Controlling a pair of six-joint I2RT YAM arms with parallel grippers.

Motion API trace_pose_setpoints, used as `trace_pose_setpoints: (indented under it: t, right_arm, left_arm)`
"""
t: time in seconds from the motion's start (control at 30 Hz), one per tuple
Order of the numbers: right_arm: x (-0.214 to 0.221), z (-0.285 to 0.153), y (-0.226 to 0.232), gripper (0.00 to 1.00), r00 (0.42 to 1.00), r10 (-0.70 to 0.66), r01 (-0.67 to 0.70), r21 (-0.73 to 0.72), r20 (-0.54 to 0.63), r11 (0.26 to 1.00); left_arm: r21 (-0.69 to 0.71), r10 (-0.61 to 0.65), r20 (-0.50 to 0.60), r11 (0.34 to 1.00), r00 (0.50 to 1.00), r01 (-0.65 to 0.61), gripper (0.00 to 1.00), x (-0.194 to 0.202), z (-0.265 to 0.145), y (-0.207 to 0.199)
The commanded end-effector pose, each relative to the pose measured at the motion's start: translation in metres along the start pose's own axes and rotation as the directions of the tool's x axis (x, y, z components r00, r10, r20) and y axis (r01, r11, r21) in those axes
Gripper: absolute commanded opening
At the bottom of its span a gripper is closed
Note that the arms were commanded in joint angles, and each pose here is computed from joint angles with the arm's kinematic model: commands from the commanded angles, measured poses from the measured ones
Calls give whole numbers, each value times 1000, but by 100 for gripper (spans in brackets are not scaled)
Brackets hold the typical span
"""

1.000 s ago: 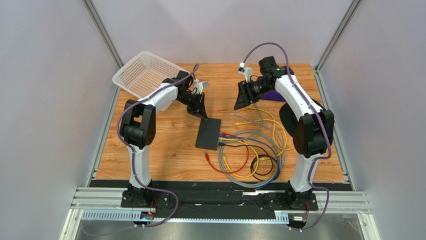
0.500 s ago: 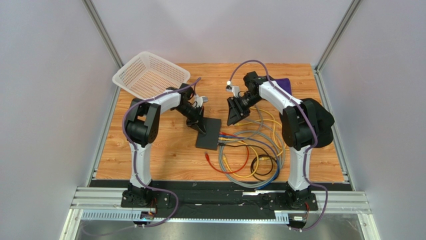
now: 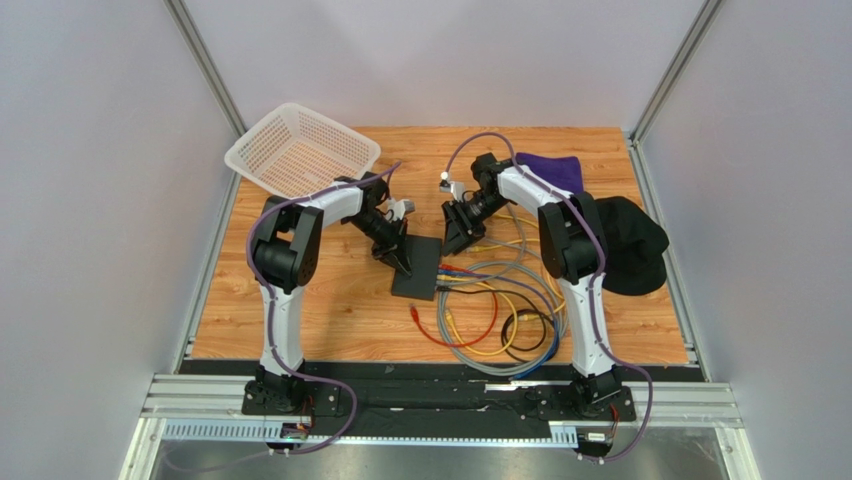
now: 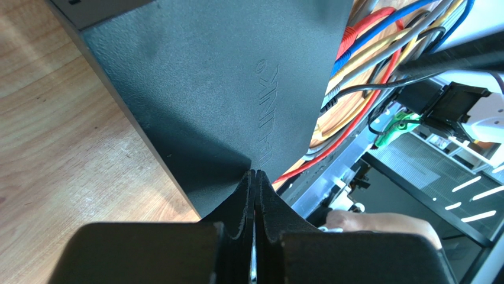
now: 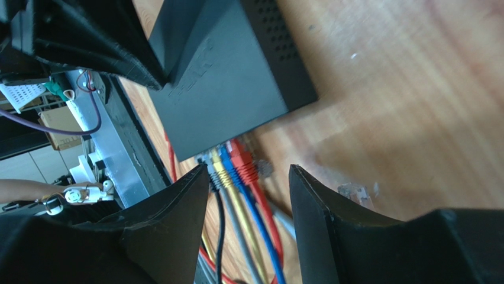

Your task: Pull the plug from the switch port

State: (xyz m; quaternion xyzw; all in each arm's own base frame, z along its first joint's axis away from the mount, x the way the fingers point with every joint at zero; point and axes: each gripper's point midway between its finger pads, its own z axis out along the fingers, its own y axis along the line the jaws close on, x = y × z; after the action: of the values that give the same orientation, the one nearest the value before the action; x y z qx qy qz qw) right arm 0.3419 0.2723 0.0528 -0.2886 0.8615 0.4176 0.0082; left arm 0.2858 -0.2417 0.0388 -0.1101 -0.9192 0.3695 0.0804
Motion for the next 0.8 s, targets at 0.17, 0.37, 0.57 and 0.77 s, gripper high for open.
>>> trace_pose_setpoints:
  t: [0.17, 0.37, 0.57, 0.77]
  right_arm:
    - [-1, 20, -9, 56, 999, -30, 27, -81, -35, 996]
    - [30, 37, -10, 55, 993, 12, -29, -143, -118, 989]
    - [42, 54, -6, 55, 988, 23, -52, -185, -155, 981]
    - [43, 61, -9, 51, 987, 18, -47, -177, -161, 983]
  left_arm:
    - [-243, 34, -66, 969, 997, -49, 0, 11, 25, 67]
    - [-254, 44, -76, 965, 996, -62, 0, 11, 25, 70]
    - [-265, 51, -77, 962, 996, -69, 0, 11, 24, 72]
    - [-264, 48, -85, 962, 995, -69, 0, 12, 27, 74]
